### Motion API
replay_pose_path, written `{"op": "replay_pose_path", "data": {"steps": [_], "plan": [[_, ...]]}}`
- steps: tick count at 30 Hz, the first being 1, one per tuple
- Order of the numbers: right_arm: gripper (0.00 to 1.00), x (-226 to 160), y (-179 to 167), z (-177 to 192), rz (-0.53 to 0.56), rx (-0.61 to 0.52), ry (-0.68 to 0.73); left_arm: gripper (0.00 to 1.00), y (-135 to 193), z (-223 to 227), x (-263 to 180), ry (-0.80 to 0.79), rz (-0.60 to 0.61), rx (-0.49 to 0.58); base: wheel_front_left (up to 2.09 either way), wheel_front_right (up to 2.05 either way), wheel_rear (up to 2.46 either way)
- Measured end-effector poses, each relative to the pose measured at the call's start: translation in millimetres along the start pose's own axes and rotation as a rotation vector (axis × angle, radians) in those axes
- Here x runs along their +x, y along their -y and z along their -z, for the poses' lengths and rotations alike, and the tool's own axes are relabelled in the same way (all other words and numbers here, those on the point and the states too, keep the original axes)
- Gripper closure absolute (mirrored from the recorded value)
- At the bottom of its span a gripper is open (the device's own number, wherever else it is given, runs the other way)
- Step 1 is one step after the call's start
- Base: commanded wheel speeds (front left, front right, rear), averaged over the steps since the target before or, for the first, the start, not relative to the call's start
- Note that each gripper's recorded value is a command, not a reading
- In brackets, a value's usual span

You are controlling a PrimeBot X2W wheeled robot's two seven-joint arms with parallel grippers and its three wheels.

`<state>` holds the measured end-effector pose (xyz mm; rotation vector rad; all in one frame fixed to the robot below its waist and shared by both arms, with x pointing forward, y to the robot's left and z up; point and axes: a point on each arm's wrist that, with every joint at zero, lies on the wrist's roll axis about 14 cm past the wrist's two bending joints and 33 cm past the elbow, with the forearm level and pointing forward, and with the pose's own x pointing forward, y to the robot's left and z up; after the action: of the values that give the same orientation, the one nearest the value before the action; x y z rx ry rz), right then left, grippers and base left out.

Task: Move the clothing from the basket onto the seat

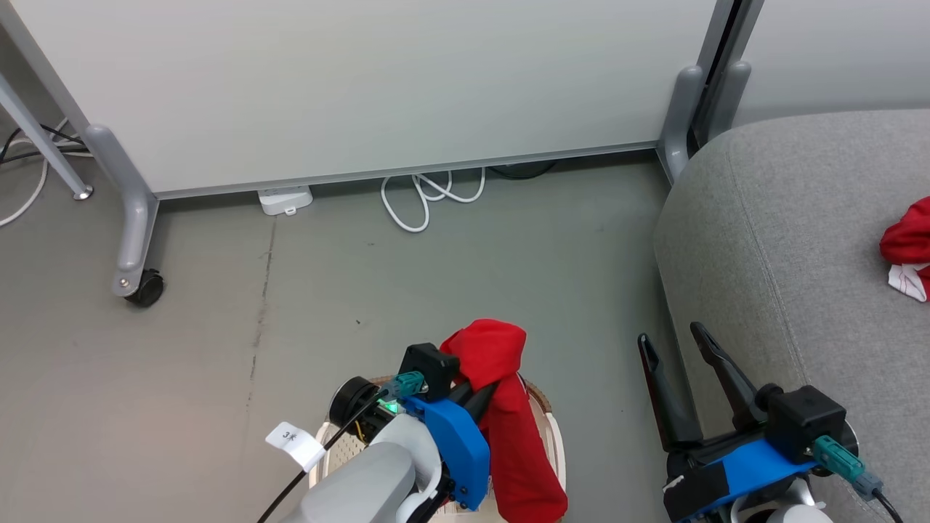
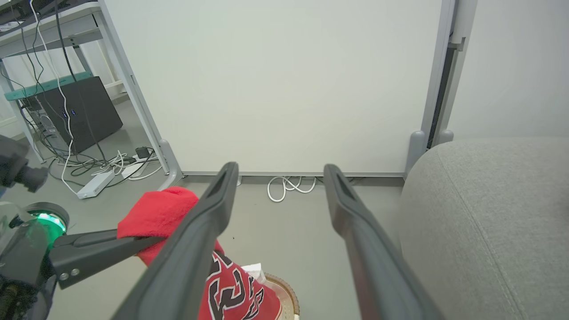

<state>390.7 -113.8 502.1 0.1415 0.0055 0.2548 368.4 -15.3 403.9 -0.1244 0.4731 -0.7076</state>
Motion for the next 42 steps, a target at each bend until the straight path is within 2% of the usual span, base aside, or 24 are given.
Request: {"op": "replay_pose_path", "data": {"steps": [14,25,42], "plan": [[0.00,-4,-12,-6,-0.031,-0.002,0.006,1.00,26,-65,2,0.151,0.080,0.096,0.00,0.00,0.00],[0.00,-9,-12,-6,-0.029,-0.003,-0.002,1.00,40,-113,3,0.267,0.103,0.119,0.00,0.00,0.00],[0.00,-12,-20,2,-0.050,0.009,-0.027,1.00,46,-125,1,0.285,0.106,0.145,0.00,0.00,0.00]]}}
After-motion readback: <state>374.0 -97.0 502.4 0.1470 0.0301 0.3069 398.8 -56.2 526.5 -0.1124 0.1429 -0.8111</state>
